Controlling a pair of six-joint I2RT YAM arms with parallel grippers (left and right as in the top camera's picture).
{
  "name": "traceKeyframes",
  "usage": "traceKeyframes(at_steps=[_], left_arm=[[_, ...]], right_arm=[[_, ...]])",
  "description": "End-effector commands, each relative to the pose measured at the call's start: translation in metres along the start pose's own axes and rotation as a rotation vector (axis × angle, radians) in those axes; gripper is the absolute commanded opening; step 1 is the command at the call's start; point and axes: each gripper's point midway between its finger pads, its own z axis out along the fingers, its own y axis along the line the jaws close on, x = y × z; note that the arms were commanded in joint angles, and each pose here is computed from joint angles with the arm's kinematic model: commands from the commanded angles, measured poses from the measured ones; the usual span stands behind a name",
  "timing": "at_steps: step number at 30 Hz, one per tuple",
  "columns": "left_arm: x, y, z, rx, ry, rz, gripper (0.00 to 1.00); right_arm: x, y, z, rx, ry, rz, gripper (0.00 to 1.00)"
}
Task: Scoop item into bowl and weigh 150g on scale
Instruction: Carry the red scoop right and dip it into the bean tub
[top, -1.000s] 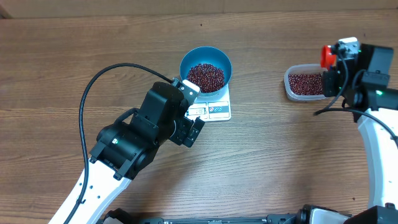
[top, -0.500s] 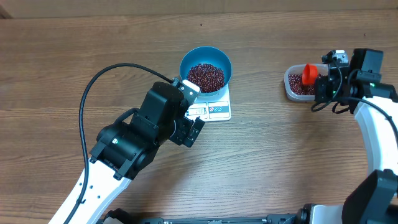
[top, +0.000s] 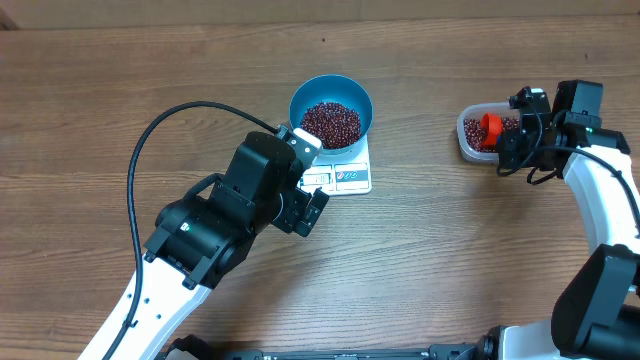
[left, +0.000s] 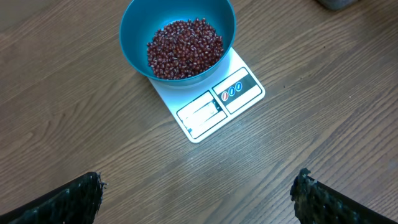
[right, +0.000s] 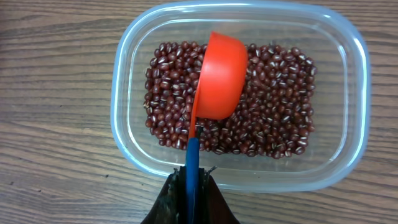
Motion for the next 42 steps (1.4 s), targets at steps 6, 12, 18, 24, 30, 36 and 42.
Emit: traceKeyframes(at_steps=[6, 12, 18, 24, 30, 36, 42], left_arm=[[0.001, -0.001, 0.002, 0.01, 0.006, 0.013, 1.0], [0.001, -0.001, 0.002, 0.01, 0.006, 0.013, 1.0], [0.001, -0.001, 0.002, 0.01, 0.006, 0.013, 1.0], [0.001, -0.001, 0.002, 0.01, 0.006, 0.013, 1.0], [0.001, -0.001, 0.002, 0.01, 0.006, 0.013, 1.0], [0.001, -0.001, 0.002, 0.01, 0.006, 0.013, 0.99], [0.001, -0.001, 0.002, 0.01, 0.006, 0.013, 1.0]], right_arm=[[0.003, 0.012, 0.01, -0.089, 0.003, 0.02, 0.04], [-0.006, 0.004, -0.007, -0.073, -0.032, 0.036, 0.04], [-0.018, 0.003, -0.037, -0.142, -0.126, 0.068, 0.04], [-0.02, 0.004, -0.05, -0.243, -0.176, 0.115, 0.04], [-0.019, -0.003, -0.058, -0.29, -0.207, 0.156, 0.04], [-0.015, -0.01, -0.061, -0.298, -0.212, 0.188, 0.04], [-0.023, 0.006, -0.077, -0.456, -0.278, 0.207, 0.04]])
